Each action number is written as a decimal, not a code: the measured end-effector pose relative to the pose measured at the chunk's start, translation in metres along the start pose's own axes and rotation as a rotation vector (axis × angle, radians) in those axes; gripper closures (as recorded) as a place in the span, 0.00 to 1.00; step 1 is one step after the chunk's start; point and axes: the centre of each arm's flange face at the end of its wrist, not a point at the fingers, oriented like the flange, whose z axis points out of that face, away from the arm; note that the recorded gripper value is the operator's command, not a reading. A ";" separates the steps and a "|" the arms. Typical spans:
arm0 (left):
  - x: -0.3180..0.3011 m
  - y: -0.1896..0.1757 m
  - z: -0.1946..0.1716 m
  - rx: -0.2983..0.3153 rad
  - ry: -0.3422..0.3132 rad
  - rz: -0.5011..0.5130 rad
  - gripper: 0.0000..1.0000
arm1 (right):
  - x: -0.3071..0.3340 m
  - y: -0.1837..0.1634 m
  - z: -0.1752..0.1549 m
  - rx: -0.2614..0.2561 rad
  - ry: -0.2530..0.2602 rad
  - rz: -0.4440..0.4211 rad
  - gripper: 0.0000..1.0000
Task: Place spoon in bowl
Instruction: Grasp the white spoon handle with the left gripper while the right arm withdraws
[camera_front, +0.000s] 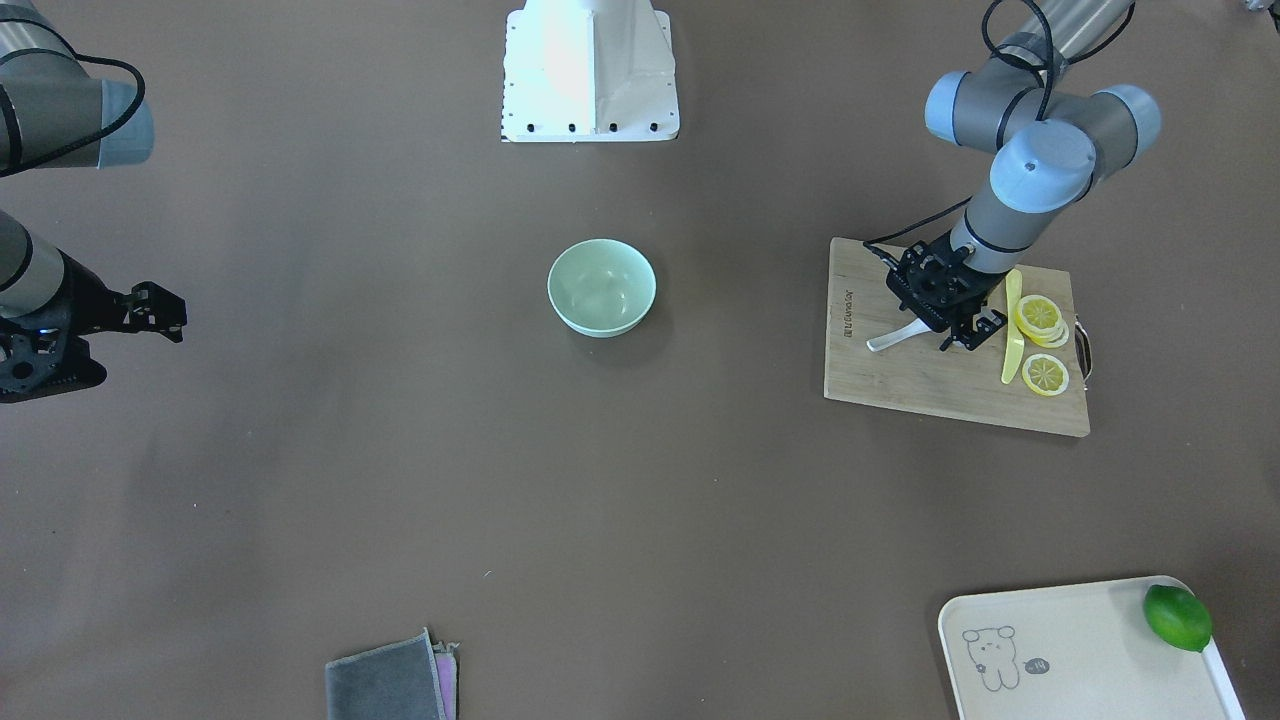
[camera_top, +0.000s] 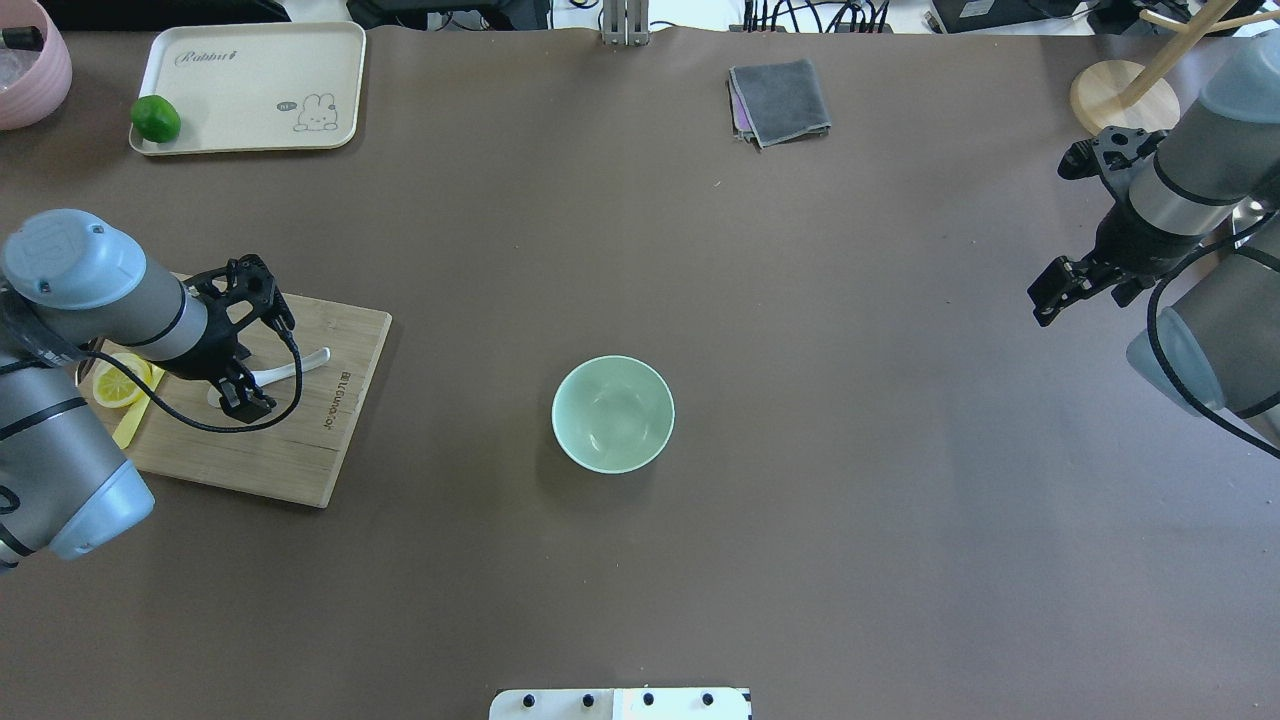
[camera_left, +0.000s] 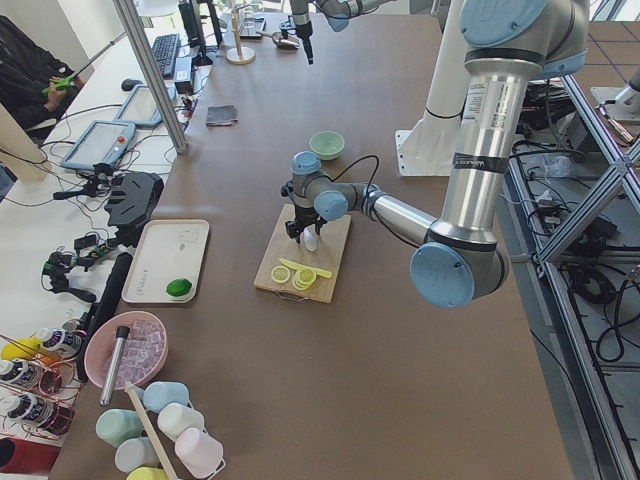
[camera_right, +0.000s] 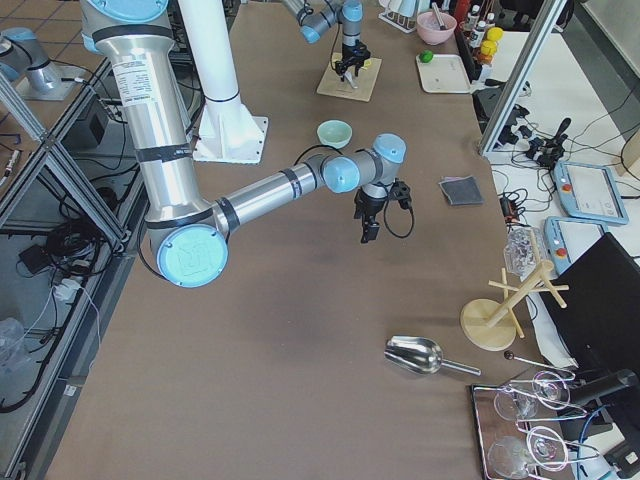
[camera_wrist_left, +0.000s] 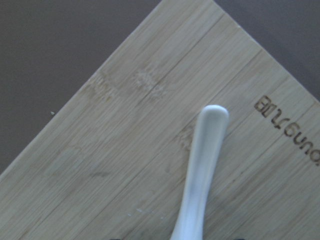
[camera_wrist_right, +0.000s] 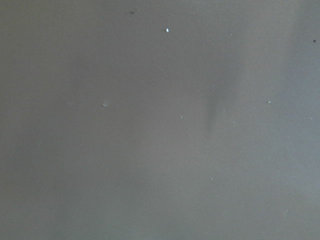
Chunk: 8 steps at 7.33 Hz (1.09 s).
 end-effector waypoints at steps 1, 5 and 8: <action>0.001 0.000 -0.005 0.000 0.018 -0.005 0.46 | 0.000 0.000 0.000 -0.001 0.000 0.001 0.00; 0.002 -0.001 -0.014 -0.025 0.040 -0.026 0.41 | 0.003 0.000 0.003 -0.007 0.005 0.006 0.00; 0.002 -0.002 -0.012 -0.029 0.039 -0.027 0.36 | 0.002 0.000 0.004 -0.008 0.006 0.005 0.00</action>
